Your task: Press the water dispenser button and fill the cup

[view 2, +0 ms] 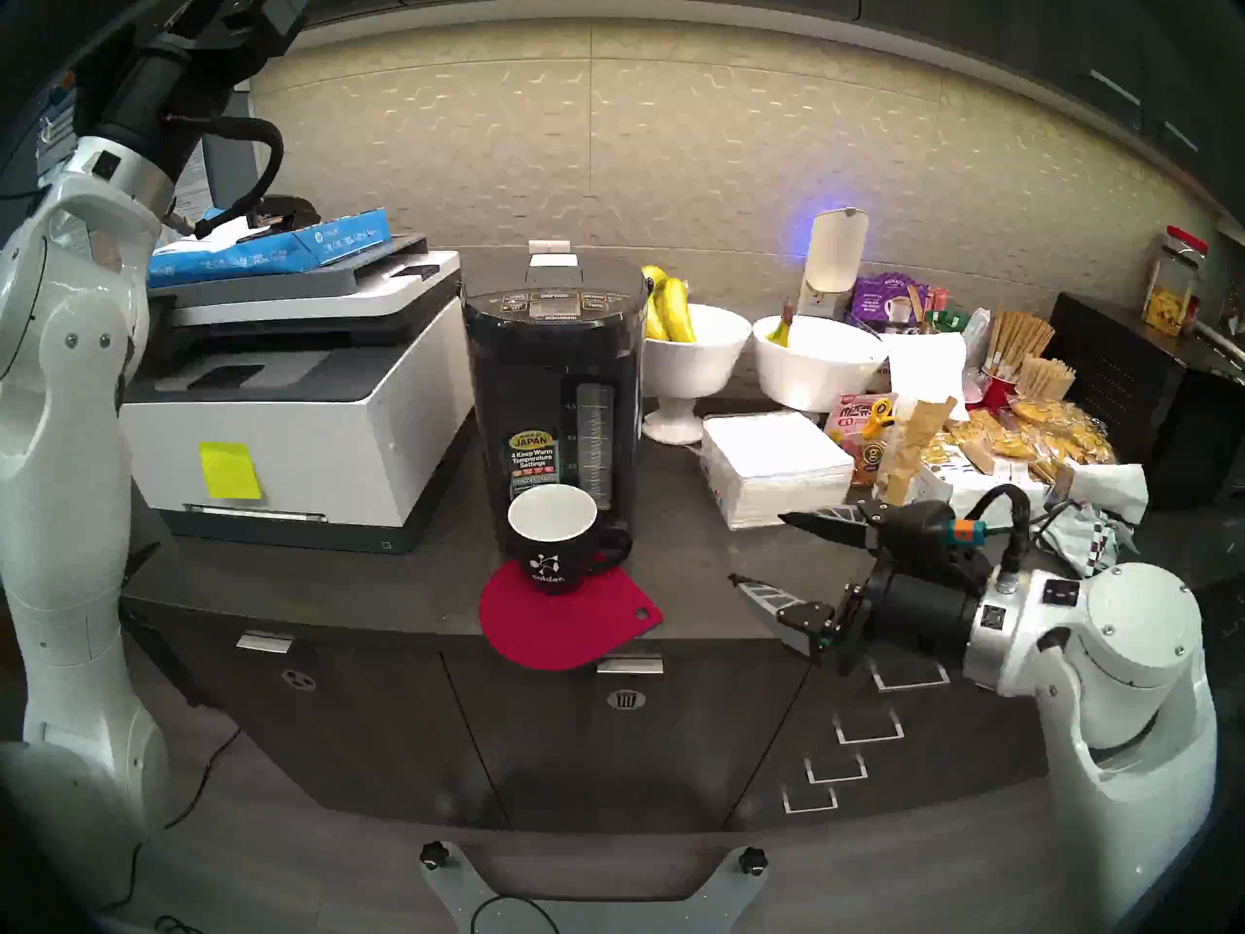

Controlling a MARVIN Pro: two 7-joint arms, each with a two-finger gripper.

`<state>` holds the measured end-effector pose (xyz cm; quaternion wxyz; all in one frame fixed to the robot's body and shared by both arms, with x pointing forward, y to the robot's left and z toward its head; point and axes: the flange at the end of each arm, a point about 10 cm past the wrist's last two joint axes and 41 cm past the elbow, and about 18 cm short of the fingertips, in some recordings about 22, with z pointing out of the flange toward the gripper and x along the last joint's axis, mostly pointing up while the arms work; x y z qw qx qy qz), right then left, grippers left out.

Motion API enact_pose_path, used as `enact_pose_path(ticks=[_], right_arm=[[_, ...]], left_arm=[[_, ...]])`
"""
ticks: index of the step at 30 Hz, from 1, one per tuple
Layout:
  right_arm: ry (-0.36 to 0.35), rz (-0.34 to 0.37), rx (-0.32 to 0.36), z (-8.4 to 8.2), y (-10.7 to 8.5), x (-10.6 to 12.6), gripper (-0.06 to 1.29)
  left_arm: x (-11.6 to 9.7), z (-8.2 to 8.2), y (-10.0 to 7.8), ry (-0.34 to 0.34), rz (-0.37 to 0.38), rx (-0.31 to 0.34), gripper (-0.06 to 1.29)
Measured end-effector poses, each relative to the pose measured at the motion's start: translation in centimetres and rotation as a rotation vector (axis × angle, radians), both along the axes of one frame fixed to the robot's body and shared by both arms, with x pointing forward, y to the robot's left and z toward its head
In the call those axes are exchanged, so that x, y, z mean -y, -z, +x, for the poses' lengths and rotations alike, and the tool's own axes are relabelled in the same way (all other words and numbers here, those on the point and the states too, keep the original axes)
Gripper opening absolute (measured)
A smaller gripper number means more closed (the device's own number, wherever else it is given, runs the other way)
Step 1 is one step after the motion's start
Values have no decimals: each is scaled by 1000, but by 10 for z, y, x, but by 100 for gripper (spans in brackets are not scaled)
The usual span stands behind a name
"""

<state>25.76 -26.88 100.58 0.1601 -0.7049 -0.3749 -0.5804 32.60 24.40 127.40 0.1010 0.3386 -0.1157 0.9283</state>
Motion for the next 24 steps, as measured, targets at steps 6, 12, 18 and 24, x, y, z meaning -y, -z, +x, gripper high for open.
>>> enact_pose_path(ticks=[6, 12, 18, 24], right_arm=[[0, 0, 0, 0, 0, 0, 124], [0, 0, 0, 0, 0, 0, 124], [-1, 0, 0, 0, 0, 0, 124], [-1, -1, 1, 0, 0, 0, 124]], left_arm=[[0, 3, -12, 18, 0, -26, 124], [1, 8, -22, 42, -3, -61, 124], [3, 16, -30, 71, -5, -133, 124], [3, 26, -38, 87, 2, -244, 119]])
